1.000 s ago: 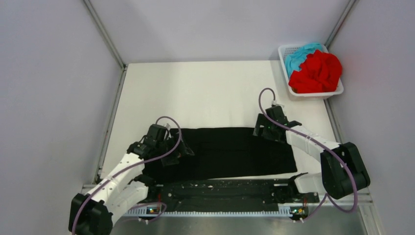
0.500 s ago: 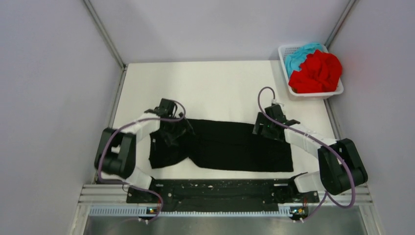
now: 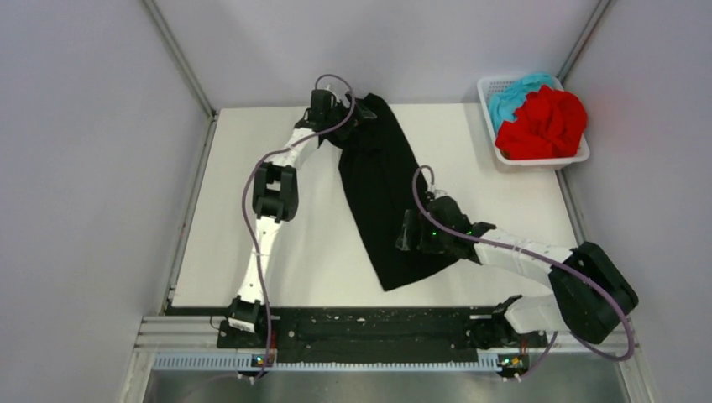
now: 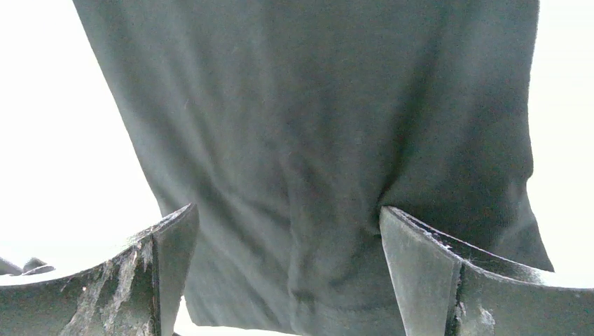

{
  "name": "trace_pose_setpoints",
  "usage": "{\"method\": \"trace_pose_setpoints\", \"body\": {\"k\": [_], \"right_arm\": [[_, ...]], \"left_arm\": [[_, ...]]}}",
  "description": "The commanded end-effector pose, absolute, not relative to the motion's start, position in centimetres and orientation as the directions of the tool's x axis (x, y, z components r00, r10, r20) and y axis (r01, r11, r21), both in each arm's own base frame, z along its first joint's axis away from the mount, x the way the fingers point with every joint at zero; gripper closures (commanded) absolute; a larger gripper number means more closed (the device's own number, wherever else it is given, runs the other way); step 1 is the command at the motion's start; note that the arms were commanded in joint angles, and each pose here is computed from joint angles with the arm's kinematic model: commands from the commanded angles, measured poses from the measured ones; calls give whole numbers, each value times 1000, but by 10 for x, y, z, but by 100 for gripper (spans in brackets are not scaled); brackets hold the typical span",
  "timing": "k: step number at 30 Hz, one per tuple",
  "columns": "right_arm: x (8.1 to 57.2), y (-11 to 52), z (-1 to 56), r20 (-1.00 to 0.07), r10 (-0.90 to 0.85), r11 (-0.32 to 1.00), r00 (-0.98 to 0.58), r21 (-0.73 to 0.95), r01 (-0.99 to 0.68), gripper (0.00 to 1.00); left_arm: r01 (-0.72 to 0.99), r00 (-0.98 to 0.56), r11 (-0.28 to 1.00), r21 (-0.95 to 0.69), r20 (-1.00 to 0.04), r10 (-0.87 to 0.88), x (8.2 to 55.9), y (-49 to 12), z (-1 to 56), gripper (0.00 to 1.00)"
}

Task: Fold and stack the t-shirts
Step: Rotate the tshirt 90 degrees

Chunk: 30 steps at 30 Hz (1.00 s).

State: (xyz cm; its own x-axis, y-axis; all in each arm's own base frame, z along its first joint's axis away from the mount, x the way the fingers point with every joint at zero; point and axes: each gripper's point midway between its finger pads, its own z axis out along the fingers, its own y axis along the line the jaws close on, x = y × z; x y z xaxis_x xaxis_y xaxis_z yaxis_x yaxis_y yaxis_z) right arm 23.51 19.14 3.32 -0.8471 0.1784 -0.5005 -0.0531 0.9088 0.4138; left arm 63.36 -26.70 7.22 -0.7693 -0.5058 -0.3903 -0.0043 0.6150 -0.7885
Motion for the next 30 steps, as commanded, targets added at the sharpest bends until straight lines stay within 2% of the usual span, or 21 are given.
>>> {"method": "trace_pose_setpoints", "body": {"k": [1,3,6,8,14,18,26,30], "right_arm": [[144,239,-1,-221,-87,886,-971,429,-177,1],[133,259,4,-230,-194,857,-954,433,-278,1],[119,285,15,-241,-302,785,-923,487,-384,1],[118,292,19,-250,-330,759,-910,503,-413,1],[116,294,19,-242,-376,738,-895,506,-447,1],[110,290,22,-251,-395,717,-884,518,-467,1],[144,305,67,-435,-369,692,-821,461,-555,1],[171,306,107,-568,-285,717,-772,408,-565,1]], "left_arm": [[55,-729,471,-880,-358,-583,659,-306,61,1],[83,-677,450,-889,-382,-629,672,-303,75,1],[156,-597,514,-844,-495,-631,685,-290,101,1],[194,-553,596,-779,-589,-590,691,-274,112,1],[163,-483,783,-600,-741,-467,698,-209,124,1],[216,-455,785,-580,-771,-445,703,-189,143,2],[330,-367,792,-514,-843,-394,689,-192,231,1],[328,-372,799,-504,-846,-381,657,-186,285,1]]}}
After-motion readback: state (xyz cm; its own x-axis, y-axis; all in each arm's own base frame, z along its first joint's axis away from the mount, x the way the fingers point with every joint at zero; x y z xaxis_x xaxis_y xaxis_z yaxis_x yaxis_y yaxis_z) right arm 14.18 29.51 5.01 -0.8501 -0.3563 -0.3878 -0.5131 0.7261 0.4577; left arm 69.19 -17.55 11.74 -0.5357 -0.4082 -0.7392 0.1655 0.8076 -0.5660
